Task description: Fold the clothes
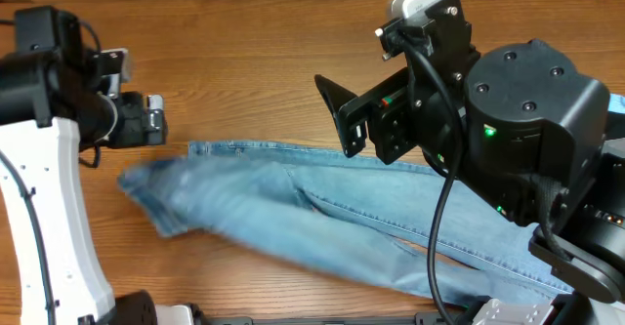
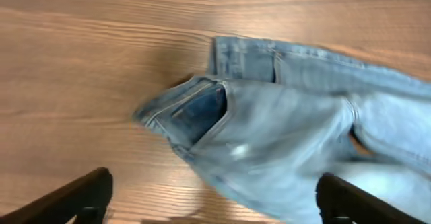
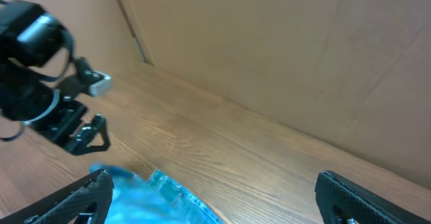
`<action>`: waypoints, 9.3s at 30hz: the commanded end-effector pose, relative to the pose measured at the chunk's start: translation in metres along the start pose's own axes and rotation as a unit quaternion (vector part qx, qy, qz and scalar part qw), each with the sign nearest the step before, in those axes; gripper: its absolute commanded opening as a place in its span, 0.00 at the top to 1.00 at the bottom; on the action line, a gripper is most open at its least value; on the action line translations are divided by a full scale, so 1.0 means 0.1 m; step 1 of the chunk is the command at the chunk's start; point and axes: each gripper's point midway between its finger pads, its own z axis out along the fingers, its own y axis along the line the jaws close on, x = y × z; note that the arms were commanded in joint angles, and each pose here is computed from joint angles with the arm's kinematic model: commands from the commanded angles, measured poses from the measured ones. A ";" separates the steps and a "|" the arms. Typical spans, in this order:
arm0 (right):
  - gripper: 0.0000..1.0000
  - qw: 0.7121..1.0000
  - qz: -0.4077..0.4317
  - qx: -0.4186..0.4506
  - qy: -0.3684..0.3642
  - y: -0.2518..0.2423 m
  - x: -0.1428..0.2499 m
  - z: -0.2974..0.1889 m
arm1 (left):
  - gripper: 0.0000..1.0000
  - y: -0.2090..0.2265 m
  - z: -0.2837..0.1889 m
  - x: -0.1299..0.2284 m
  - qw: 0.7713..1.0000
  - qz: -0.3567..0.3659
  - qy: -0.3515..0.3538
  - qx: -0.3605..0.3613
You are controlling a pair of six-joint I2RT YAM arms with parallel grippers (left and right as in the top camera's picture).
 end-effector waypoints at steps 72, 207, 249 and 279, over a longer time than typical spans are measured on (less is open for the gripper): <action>0.00 0.998 0.049 0.042 -0.003 -0.17 0.00 -0.06 | 0.96 -0.09 1.39 -1.08 0.996 -0.062 0.004 0.068; 0.00 0.993 0.085 0.051 0.058 -0.20 0.31 -0.08 | 0.22 1.44 2.90 -0.55 0.985 -0.169 0.025 0.006; 0.00 0.907 0.310 0.231 0.164 -1.74 0.96 0.44 | 0.77 2.11 1.16 -0.89 0.945 -0.301 -0.128 -0.008; 0.10 0.706 0.404 0.194 0.549 -2.49 4.15 1.26 | 0.17 0.08 -0.19 -0.48 0.983 -0.073 -0.162 0.054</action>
